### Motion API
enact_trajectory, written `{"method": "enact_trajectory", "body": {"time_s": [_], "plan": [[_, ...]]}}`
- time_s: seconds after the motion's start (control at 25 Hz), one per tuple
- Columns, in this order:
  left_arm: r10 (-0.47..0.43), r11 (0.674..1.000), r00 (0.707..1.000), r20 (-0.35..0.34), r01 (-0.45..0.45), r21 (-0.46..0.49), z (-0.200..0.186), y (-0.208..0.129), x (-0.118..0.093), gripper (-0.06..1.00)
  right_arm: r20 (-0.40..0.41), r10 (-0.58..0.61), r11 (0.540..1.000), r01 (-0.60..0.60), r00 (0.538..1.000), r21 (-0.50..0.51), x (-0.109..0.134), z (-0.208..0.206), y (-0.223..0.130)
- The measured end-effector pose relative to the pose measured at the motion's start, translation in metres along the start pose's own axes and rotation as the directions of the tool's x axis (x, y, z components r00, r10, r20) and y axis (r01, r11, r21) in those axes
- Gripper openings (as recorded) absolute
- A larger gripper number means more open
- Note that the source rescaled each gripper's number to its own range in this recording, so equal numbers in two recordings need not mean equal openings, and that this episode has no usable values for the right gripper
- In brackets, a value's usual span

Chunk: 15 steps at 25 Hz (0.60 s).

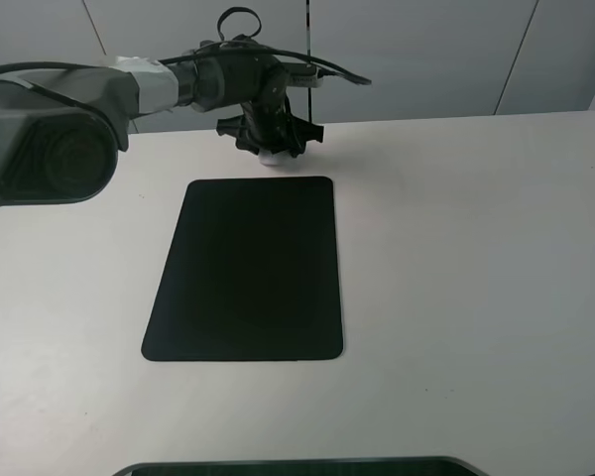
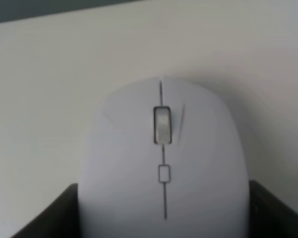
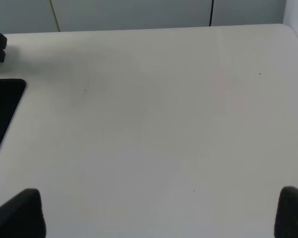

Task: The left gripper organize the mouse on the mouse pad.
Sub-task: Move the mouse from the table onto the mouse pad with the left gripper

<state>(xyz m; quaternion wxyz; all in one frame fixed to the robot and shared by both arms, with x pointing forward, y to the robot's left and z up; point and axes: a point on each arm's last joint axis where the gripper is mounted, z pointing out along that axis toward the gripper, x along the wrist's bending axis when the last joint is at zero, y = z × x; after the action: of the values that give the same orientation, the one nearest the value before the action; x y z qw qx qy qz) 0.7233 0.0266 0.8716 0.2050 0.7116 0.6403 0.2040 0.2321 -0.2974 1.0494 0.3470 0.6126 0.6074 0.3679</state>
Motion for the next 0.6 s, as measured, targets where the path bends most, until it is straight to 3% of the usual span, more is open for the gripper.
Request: {"method": "enact_trajectory", "body": {"time_s": [0.36,0.6], "plan": [[-0.014,0.999,0.997,-0.071,0.018,0.045,-0.019,0.002,0.001,0.01,0.000,0.000,1.000,0.000,1.000,0.000,0.000,0.000,0.000],[-0.002,0.996,0.995,-0.105,0.011,0.084,-0.033,-0.005,-0.012,0.01,0.000,0.000,1.000,0.000,1.000,0.000,0.000,0.000,0.000]]}}
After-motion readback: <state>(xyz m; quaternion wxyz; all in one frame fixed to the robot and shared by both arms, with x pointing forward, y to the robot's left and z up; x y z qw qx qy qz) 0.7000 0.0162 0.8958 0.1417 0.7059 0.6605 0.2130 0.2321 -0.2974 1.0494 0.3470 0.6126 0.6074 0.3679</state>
